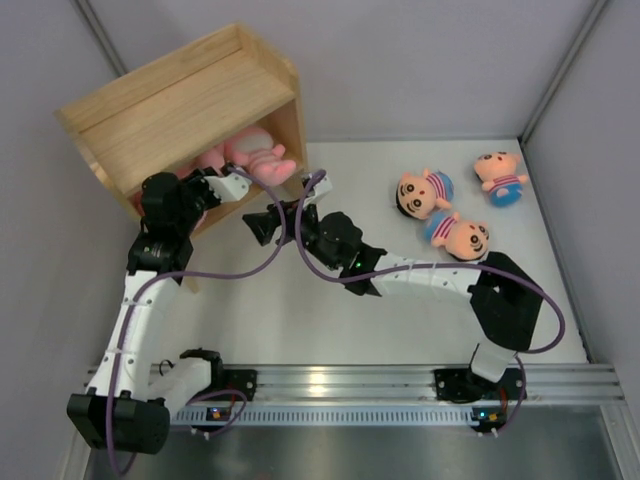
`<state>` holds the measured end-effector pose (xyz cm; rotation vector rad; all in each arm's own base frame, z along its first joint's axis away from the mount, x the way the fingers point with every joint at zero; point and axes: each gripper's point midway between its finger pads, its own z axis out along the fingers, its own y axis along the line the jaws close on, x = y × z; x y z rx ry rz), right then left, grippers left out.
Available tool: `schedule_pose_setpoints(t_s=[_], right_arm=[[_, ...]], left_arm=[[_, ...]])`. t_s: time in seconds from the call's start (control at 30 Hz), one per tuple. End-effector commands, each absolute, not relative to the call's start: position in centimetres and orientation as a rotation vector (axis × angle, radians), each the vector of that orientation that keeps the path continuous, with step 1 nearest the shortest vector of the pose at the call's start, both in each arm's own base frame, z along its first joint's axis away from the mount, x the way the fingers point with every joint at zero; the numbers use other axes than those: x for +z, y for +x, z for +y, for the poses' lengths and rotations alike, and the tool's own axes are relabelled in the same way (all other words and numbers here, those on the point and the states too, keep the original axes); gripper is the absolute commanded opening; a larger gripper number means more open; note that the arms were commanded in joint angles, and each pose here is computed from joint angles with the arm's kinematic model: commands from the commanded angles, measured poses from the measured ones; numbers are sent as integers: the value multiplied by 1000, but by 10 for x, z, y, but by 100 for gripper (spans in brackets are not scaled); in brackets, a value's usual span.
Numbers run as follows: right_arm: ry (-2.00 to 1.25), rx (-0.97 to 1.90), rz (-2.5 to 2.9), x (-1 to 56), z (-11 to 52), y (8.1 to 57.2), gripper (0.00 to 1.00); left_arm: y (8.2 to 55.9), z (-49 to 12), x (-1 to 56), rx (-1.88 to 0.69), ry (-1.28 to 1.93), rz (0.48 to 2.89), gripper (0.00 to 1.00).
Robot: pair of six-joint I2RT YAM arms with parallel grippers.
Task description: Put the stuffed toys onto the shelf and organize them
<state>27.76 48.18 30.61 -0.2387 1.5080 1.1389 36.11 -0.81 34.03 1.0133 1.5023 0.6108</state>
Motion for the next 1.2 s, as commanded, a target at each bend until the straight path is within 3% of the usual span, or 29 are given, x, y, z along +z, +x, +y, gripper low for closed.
schedule_pose_setpoints(t_s=[0.0, 0.13, 0.27, 0.73, 0.97, 1.1, 1.17], right_arm=[[-171, 1090, 1473, 320, 455, 292, 74], [-150, 1079, 1474, 321, 447, 297, 74], [-146, 1066, 1477, 322, 441, 300, 74], [-134, 1040, 1486, 328, 425, 308, 77], [-169, 1010, 1531, 335, 412, 307, 83], [-101, 893, 1628, 343, 352, 312, 83], [-42, 727, 1773, 315, 306, 321, 83]], left_arm=[[369, -13, 353, 677, 1036, 1412, 13], [369, -21, 325, 652, 1119, 1420, 27], [364, -27, 315, 617, 1148, 1410, 54], [327, -62, 330, 306, 1150, 1435, 99], [317, -61, 338, 282, 1110, 1450, 99], [295, -74, 354, 144, 1065, 1468, 99], [282, -78, 369, 74, 1002, 1478, 99]])
